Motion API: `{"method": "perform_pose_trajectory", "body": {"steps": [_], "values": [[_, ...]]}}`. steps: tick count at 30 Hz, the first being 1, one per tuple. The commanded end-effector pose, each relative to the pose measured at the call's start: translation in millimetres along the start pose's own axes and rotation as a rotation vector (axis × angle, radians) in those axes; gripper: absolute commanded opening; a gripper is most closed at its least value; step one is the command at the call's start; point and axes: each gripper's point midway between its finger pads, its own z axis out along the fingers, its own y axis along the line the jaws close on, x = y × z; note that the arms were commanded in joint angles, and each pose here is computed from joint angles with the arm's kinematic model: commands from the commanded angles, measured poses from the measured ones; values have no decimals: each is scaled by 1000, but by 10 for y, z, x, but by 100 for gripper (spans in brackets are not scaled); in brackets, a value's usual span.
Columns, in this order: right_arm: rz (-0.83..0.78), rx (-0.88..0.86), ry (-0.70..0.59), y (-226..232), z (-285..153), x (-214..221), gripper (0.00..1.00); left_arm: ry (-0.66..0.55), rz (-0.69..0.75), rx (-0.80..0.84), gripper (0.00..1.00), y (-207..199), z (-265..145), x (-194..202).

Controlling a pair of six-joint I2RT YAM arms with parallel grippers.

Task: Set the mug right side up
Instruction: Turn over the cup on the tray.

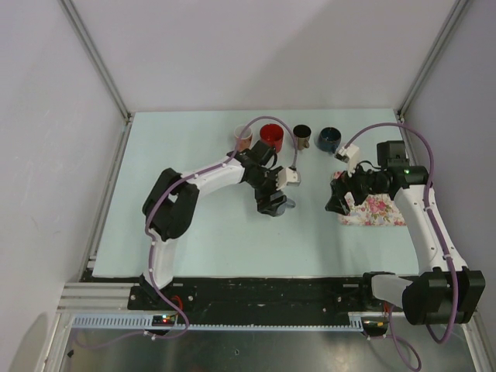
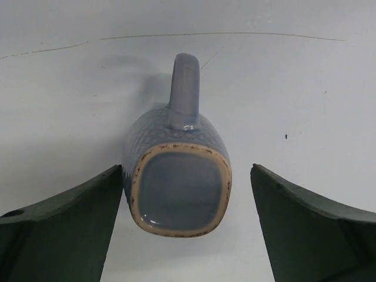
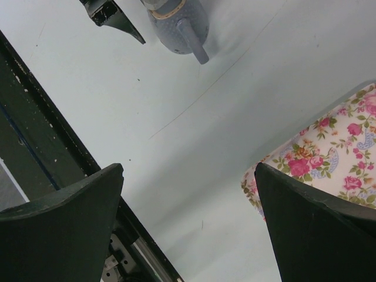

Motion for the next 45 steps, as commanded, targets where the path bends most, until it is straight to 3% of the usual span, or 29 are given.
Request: {"method": "perform_pose_trajectory", "body": {"steps": [1,13,17,23,27,30,32,37,41,45], "values": [[-28,-3,1,0,17,-11,99,-20,18,4,93,-2,38,-153],[-34,-8,14,10,38,11,99,-14,34,-11,96,57,73,-192],[-33,-7,15,10,37,14,100,-21,27,3,92,40,101,-215],[-38,-8,13,19,30,11,100,1,23,28,71,-7,168,-133],[-43,-6,14,18,25,12,100,7,12,49,45,-58,184,-103],[-59,-1,15,18,13,12,100,0,-3,50,16,-77,137,-147],[-86,12,12,16,-6,-2,99,-12,-26,47,4,-95,75,-217],[-222,104,21,-15,-63,-67,99,-150,-143,110,0,-242,-272,-623],[-426,222,69,-44,-51,-43,99,-291,-331,244,0,-380,-616,-1041],[-667,328,69,-62,-14,-70,99,-337,-565,386,0,-466,-831,-1287]]}}
